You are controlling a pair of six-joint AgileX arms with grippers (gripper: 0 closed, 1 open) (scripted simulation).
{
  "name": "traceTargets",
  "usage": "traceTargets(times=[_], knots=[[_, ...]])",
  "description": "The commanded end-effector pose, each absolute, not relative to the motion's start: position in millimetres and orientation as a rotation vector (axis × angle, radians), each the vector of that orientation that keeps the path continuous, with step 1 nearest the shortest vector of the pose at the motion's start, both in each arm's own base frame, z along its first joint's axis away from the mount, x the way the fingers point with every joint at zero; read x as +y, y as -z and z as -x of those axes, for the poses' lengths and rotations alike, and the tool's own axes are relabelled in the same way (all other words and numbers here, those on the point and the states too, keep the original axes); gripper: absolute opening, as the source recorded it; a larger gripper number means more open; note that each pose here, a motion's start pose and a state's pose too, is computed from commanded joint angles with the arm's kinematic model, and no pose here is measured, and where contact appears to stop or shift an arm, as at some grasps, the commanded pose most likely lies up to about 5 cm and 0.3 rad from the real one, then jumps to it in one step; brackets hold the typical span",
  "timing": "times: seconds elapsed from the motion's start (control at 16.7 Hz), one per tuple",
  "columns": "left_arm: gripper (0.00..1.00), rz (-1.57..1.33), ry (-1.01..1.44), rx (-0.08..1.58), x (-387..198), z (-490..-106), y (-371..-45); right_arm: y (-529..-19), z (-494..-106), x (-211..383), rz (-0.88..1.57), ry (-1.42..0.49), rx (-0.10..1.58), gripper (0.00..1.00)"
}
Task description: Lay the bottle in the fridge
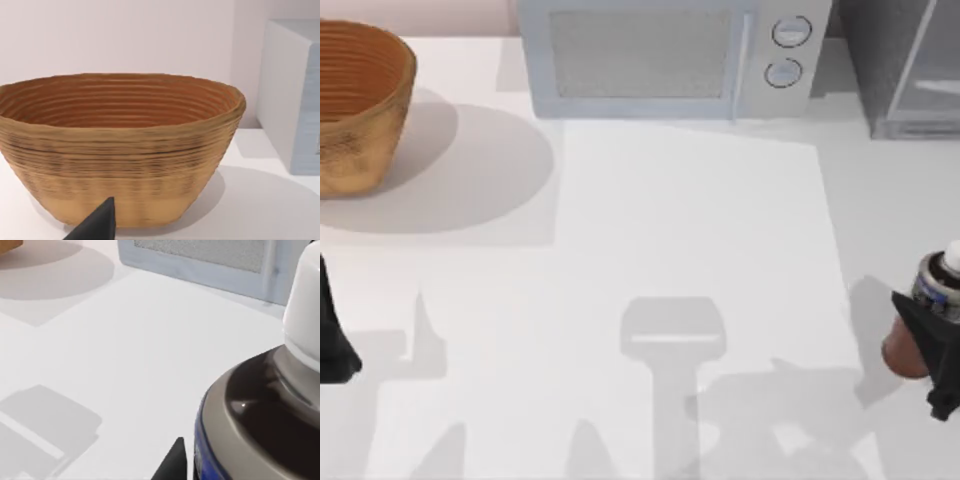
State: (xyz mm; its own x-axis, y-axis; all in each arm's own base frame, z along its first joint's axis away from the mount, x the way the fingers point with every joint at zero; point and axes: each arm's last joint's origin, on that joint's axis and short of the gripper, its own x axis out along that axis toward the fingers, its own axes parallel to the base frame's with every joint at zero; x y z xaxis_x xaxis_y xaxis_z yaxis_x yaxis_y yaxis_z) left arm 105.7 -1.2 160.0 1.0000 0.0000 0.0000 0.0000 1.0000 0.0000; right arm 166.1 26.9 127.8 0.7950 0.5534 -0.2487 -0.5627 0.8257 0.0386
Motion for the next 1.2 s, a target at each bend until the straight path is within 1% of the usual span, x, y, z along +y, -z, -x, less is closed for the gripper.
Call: traceTargets(times=[0.12, 0.48, 0.72, 0.9, 1.2], knots=[[1.0, 0.0, 0.0, 0.0, -1, -106, -160, -136, -159, 21, 0.042, -0.498, 0.222, 0.01], [1.0, 0.0, 0.0, 0.0, -1, -106, -160, -167, -127, 7, 0.044, -0.216, 0.018, 0.01], [1.0, 0.0, 0.0, 0.0, -1, -106, -160, -164, -111, 2, 0.016, -0.073, -0.01, 0.01], [1.0, 0.0, 0.0, 0.0, -1, -106, -160, -160, -106, -1, 0.002, -0.007, -0.001, 0.01], [1.0, 0.0, 0.0, 0.0, -1, -106, -160, -160, -106, -1, -0.001, -0.006, 0.001, 0.01]])
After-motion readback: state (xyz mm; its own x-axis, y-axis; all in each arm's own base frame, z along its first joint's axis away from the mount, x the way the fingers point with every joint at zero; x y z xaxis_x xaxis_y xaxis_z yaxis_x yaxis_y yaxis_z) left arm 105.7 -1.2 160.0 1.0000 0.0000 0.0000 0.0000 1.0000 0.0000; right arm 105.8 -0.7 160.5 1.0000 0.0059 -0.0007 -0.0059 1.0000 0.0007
